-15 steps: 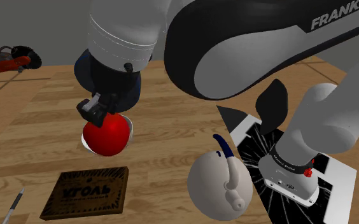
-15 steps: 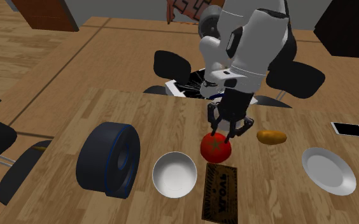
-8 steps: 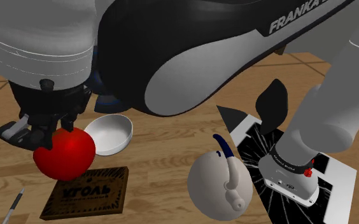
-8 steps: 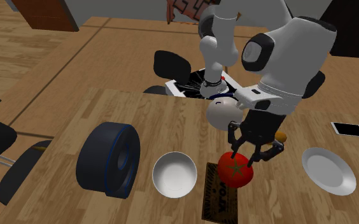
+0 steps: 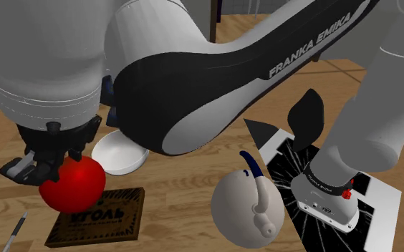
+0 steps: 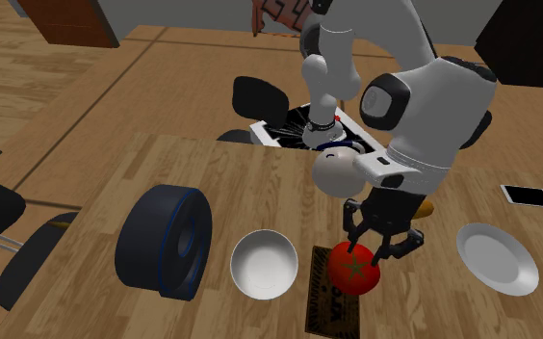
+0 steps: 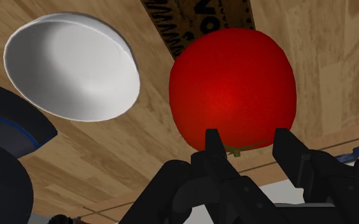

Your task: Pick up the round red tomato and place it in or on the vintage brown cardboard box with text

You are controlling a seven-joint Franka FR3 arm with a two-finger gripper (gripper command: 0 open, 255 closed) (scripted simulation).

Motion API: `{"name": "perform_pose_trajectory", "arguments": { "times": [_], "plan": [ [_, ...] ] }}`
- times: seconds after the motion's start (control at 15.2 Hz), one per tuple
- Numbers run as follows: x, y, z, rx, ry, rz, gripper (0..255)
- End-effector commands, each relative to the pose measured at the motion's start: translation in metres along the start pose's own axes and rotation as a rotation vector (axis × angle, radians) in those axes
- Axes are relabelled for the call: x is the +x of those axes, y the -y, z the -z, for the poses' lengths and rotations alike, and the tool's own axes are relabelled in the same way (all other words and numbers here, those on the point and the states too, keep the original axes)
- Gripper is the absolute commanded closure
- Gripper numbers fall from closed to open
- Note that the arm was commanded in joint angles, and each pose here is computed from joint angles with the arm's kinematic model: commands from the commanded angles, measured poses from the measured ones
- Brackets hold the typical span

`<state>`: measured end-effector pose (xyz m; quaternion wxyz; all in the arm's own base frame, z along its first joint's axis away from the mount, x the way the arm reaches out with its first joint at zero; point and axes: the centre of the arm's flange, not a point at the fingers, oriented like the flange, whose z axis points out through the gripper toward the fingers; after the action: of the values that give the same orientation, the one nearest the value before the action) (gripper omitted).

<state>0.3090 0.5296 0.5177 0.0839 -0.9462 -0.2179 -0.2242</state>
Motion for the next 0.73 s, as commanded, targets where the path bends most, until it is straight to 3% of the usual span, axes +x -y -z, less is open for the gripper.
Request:
{"name": "perform_pose_trajectory", "arguments": {
  "times": [0.0, 0.66],
  "plan": [
    [-0.005, -0.001, -0.01, 0.0, -0.001, 0.0, 255],
    [-0.03, -0.004, -0.056, 0.0, -0.001, 0.0, 255]
  ]
}}
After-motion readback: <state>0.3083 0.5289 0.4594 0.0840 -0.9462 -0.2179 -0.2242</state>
